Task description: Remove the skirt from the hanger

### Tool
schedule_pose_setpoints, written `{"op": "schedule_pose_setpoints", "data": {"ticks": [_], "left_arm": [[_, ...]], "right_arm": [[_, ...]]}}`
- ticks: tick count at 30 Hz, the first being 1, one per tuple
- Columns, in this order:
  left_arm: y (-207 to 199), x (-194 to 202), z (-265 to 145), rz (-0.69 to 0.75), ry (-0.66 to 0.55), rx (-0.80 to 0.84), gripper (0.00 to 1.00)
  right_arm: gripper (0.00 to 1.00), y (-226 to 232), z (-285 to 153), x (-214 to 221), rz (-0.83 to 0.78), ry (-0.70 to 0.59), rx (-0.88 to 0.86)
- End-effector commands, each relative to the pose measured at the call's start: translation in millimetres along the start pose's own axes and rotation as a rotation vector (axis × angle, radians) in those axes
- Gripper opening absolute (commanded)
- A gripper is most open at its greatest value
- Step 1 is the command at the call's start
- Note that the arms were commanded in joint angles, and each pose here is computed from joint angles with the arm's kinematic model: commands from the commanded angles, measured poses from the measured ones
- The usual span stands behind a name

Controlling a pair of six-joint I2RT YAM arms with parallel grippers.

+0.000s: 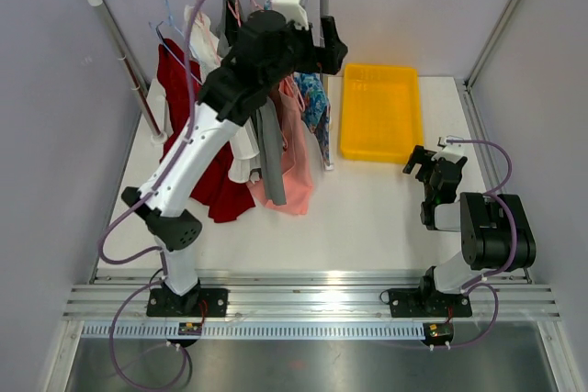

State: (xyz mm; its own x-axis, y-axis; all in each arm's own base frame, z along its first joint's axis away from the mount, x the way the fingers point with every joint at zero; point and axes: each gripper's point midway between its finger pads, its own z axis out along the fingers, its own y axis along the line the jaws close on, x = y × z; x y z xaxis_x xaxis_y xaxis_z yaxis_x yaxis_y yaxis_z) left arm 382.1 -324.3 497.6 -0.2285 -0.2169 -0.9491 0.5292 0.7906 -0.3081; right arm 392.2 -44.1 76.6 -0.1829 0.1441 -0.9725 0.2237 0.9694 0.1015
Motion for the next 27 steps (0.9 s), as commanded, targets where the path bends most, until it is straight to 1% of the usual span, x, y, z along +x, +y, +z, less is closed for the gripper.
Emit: {"op": "schedule_pose_setpoints", "data": {"ticks": [1, 4, 10, 17, 18, 21, 23, 24, 25, 27], "left_arm": [[7, -12, 16, 0.010, -0.074, -0.061, 0.99], [16, -2, 32, 0.008, -0.081, -0.110, 0.99], [40, 14, 51, 0.027, -0.074, -0.222, 0.99], [51, 35, 73, 0.049, -0.057, -0.264, 0.99], [58, 43, 80, 0.053, -0.046, -0.285, 0.99], [67, 51, 89, 0.046, -0.044, -0.309, 0.98], [68, 49, 93, 0.048, -0.056, -0.306, 0.80], [68, 48, 94, 0.050, -0.066, -0.305, 0.73], [68, 45, 93, 0.053, -0.072, -0.303, 0.60], [65, 38, 90, 0.063, -0.090, -0.293, 0.44]], "right_arm": [[0.99, 5, 5, -24, 0.013, -0.068, -0.015], [1.00, 5, 5, -23, 0.014, -0.067, -0.015], [0.99, 5, 5, -24, 0.014, -0.068, -0.015], [0.99, 5, 5, -23, 0.014, -0.067, -0.015], [0.99, 5, 5, -23, 0.014, -0.067, -0.015], [0.99, 5, 5, -23, 0.014, -0.067, -0.015], [0.99, 5, 5, -23, 0.017, -0.067, -0.012], [0.99, 5, 5, -24, 0.019, -0.069, -0.010], [0.99, 1, 4, -25, 0.027, -0.074, 0.012], [0.99, -5, 2, -27, 0.045, -0.092, 0.046]]}}
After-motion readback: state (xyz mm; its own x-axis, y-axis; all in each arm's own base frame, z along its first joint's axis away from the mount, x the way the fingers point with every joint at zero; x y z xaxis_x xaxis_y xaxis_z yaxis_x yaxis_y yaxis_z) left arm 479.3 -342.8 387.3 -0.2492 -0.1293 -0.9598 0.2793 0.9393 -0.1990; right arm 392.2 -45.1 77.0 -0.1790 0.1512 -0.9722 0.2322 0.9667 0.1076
